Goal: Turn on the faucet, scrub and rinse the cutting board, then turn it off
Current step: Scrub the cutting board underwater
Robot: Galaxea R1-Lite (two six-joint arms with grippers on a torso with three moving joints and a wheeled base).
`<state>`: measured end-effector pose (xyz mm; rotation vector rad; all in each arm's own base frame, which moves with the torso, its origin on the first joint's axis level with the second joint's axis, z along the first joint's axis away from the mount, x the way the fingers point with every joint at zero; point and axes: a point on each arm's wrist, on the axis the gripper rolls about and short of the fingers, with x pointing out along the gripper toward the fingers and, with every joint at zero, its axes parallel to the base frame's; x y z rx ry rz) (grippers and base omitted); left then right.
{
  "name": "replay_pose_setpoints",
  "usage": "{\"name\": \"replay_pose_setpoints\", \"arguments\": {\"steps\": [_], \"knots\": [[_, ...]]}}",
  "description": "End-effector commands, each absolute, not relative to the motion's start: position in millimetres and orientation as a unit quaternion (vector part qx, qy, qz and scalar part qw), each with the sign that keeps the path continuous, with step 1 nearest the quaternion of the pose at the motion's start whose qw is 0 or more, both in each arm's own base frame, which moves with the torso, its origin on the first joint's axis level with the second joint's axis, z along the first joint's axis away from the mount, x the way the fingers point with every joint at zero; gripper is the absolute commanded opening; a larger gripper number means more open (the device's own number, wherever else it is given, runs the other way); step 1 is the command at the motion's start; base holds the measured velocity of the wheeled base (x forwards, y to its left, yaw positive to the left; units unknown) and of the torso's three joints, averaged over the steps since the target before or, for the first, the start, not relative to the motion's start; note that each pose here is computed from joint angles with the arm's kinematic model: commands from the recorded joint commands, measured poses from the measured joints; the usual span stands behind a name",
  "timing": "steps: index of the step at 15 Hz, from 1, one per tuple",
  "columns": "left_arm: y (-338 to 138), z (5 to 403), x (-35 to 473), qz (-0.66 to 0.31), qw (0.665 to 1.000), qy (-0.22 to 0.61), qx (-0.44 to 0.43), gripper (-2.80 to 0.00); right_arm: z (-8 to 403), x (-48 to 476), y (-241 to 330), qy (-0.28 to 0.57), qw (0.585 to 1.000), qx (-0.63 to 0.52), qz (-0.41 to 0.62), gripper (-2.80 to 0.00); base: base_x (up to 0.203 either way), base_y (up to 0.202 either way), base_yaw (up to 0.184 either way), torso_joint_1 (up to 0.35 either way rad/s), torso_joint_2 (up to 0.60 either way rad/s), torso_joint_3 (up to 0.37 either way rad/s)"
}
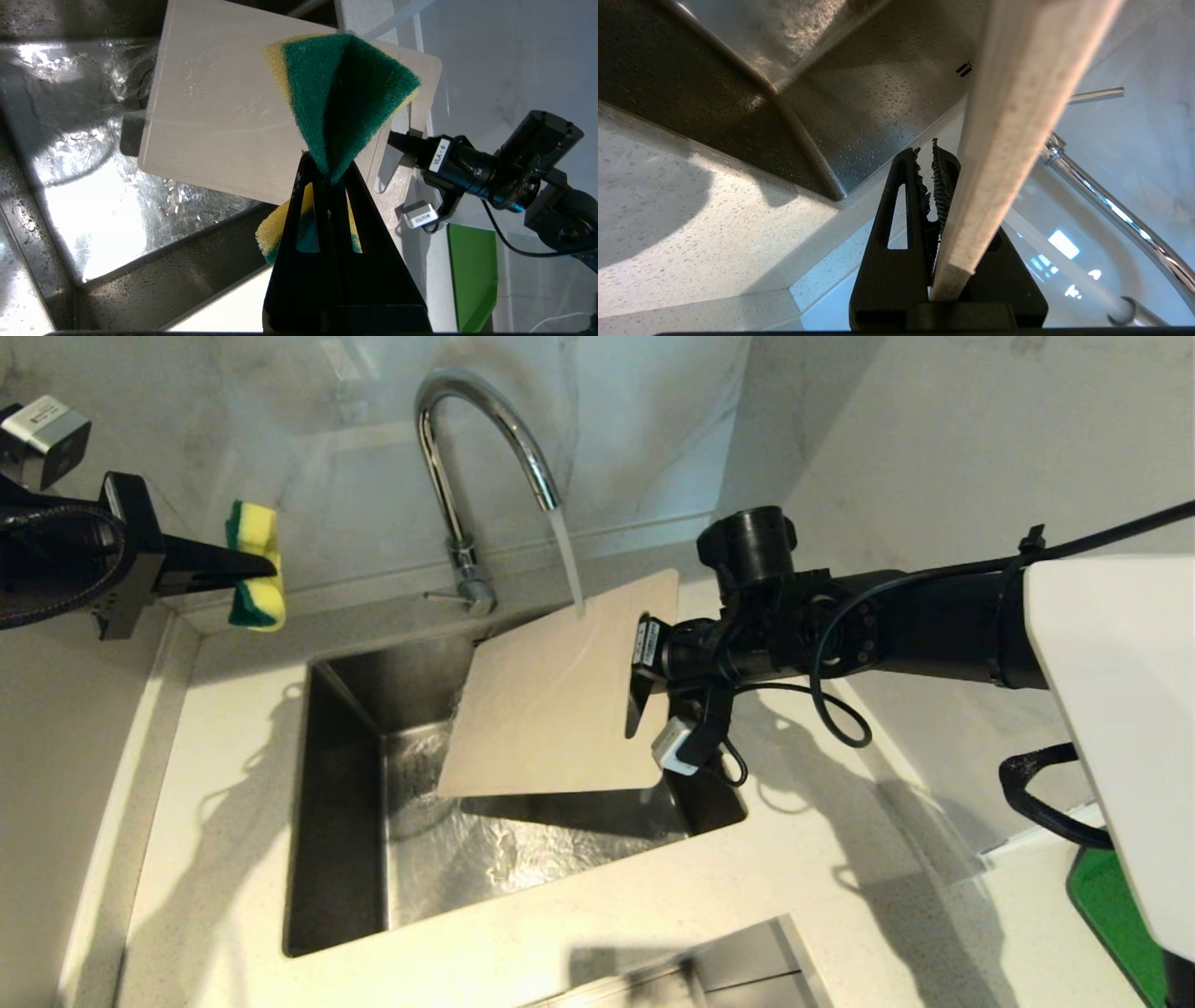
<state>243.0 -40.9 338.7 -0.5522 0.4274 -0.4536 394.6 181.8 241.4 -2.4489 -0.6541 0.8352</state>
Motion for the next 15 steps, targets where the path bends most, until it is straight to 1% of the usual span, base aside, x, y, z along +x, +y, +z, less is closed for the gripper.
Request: {"name": "replay_pose_setpoints", "arguments": {"steps": [1, 9, 15], "knots": [[-41, 338, 244, -0.221, 0.913, 0.21, -0.27, -2.8, 239, 403, 184, -0.24, 0.228, -0.895, 0.3, -2.8, 0.0, 0.0, 0.0, 0.0, 0.0, 0.0], [-41, 337, 245, -0.22, 0.913, 0.212, -0.27, -2.8, 236, 402, 186, -0.24, 0.225, -0.892, 0.31, -2.8, 0.0, 0.0, 0.0, 0.0, 0.0, 0.0], [-48, 335, 241, -0.231, 0.909, 0.219, -0.268, -2.8, 252, 371, 201, -0.274, 0.22, -0.882, 0.315, -2.8, 0.0, 0.0, 0.0, 0.0, 0.0, 0.0]]}}
